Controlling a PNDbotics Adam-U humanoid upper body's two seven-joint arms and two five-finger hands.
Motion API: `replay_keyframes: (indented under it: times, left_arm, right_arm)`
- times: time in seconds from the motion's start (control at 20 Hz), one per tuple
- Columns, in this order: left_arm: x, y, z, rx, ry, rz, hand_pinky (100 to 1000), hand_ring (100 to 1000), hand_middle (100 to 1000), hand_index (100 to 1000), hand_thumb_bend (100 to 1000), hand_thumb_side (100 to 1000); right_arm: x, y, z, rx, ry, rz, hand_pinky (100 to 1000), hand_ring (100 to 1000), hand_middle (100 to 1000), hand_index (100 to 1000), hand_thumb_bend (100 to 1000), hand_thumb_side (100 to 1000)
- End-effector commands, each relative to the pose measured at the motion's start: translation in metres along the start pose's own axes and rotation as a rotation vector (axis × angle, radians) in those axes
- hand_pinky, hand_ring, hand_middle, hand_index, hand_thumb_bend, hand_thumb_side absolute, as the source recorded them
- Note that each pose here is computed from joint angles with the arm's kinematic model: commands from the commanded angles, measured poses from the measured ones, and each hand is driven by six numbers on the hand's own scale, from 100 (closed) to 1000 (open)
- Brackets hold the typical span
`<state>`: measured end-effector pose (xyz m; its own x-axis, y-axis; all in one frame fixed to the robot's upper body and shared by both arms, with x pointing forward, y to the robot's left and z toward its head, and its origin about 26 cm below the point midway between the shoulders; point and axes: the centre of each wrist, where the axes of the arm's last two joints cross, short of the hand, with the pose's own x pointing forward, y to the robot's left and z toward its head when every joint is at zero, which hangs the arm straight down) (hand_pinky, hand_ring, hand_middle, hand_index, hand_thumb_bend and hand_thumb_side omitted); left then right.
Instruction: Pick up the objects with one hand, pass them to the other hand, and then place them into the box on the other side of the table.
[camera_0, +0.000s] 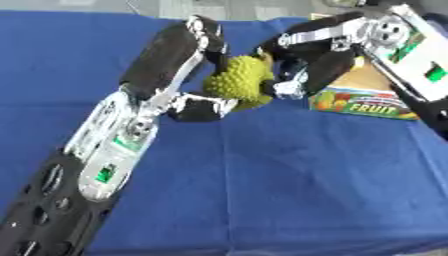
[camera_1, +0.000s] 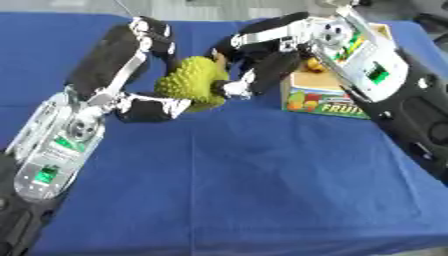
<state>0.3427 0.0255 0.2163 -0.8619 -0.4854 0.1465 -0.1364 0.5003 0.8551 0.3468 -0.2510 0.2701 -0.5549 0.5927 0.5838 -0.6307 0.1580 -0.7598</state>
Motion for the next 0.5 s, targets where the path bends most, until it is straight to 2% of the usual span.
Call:
replay_keyframes:
  times: [0.05,0.2,0.4,0.5]
  left_arm:
    - [0.0056,0.0103,-0.0065,0.045,-0.019,-0.01,518,471,386,314,328,100]
    - [0.0054,0.0073,-0.0066,0.037,-0.016,-0.003,518,471,386,314,323,100]
    - [0.0055,0.0055,-0.0073,0.038,-0.011,0.0,517,470,385,316,301,100]
    - [0.0052,0.0056,-0.0077,0.045,-0.004,-0.002,516,470,385,319,289,100]
  right_arm:
    - [0.0062,-0.0044,0.004,-0.053,-0.024,-0.028,411,730,506,655,100,395]
    - [0.0076,-0.0053,0.0048,-0.112,-0.042,-0.094,337,628,448,592,100,355]
    - [0.0127,-0.004,0.0054,-0.169,-0.06,-0.142,297,544,389,528,100,229]
    - [0.0151,-0.0031,0.0058,-0.185,-0.066,-0.159,274,523,379,516,100,227]
